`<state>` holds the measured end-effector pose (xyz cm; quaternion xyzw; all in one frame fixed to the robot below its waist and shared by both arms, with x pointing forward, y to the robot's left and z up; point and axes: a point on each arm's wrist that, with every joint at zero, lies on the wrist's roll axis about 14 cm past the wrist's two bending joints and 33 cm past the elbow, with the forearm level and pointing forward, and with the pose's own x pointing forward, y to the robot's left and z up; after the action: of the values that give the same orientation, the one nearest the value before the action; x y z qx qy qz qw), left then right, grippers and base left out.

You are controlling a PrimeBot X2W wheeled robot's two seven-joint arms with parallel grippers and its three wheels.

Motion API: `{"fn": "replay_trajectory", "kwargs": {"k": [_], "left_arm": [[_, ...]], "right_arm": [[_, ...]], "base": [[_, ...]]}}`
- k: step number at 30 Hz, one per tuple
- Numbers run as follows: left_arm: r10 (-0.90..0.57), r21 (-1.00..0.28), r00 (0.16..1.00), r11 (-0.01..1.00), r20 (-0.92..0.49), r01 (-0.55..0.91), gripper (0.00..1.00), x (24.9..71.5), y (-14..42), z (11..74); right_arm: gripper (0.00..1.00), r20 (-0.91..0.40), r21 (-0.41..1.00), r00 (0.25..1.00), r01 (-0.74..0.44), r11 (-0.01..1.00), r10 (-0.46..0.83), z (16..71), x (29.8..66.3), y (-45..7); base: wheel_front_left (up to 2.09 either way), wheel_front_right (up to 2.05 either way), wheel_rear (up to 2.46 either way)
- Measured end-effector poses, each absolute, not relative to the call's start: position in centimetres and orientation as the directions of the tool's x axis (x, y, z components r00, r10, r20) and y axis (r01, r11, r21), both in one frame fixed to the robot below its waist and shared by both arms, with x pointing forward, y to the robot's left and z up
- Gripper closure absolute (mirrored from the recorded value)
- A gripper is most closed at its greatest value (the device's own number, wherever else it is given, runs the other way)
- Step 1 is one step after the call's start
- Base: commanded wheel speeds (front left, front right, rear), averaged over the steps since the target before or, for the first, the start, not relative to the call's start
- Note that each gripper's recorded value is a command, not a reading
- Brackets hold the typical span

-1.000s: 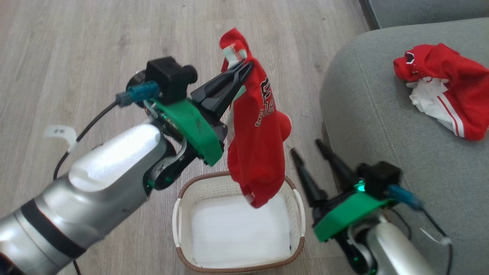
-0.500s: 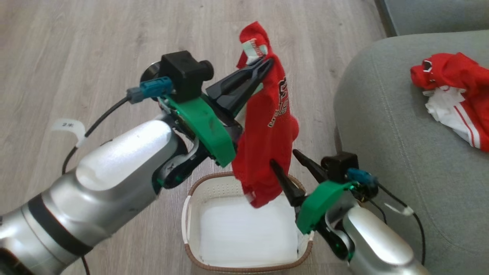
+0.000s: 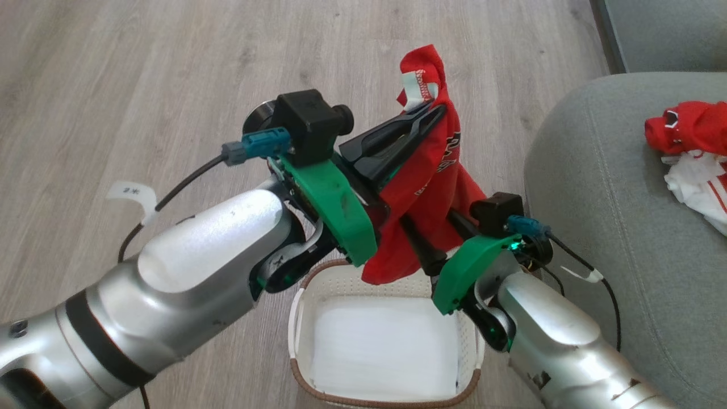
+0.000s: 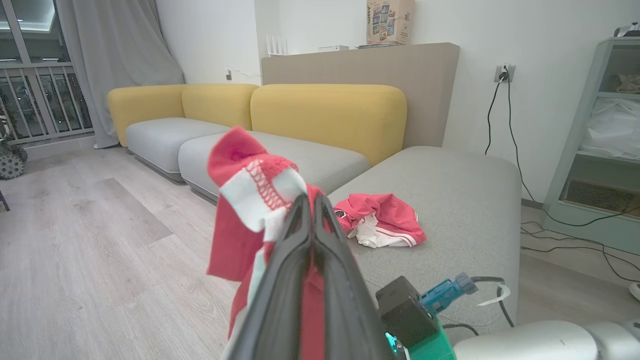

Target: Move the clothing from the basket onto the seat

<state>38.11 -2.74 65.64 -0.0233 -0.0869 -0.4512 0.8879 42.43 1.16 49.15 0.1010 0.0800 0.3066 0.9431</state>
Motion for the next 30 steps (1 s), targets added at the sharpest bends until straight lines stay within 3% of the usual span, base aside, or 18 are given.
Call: {"fn": "replay_trajectory", "kwargs": {"k": [1, 2, 3, 14, 30], "left_arm": [[-0.796, 0.039, 0.579, 0.594, 0.175, 0.804, 1.0, 38.0, -2.6, 65.7], [-0.795, 0.04, 0.582, 0.596, 0.173, 0.802, 1.0, 38.0, -2.6, 65.7], [-0.794, 0.041, 0.583, 0.597, 0.174, 0.801, 1.0, 38.0, -2.5, 65.7], [-0.787, 0.039, 0.595, 0.608, 0.161, 0.793, 1.0, 38.1, -2.1, 65.4], [-0.787, -0.004, 0.607, 0.611, 0.111, 0.792, 1.0, 38.3, -2.3, 62.6]], "right_arm": [[0.32, -0.09, 0.241, 0.797, -0.565, 0.789, 0.598, 49.2, 42.4, 1.3], [0.76, -0.09, 0.243, 0.795, -0.567, 0.787, 0.601, 49.1, 42.4, 1.4], [1.0, -0.093, 0.245, 0.792, -0.57, 0.784, 0.604, 49.1, 42.3, 1.6], [1.0, -0.085, 0.269, 0.811, -0.54, 0.798, 0.578, 49.3, 42.5, 0.7], [1.0, 0.156, 0.283, 0.921, -0.387, 0.878, 0.356, 55.9, 44.5, -7.5]], "base": [[0.0, 0.0, 0.0], [0.0, 0.0, 0.0], [0.0, 0.0, 0.0], [0.0, 0.0, 0.0], [0.0, 0.0, 0.0]]}}
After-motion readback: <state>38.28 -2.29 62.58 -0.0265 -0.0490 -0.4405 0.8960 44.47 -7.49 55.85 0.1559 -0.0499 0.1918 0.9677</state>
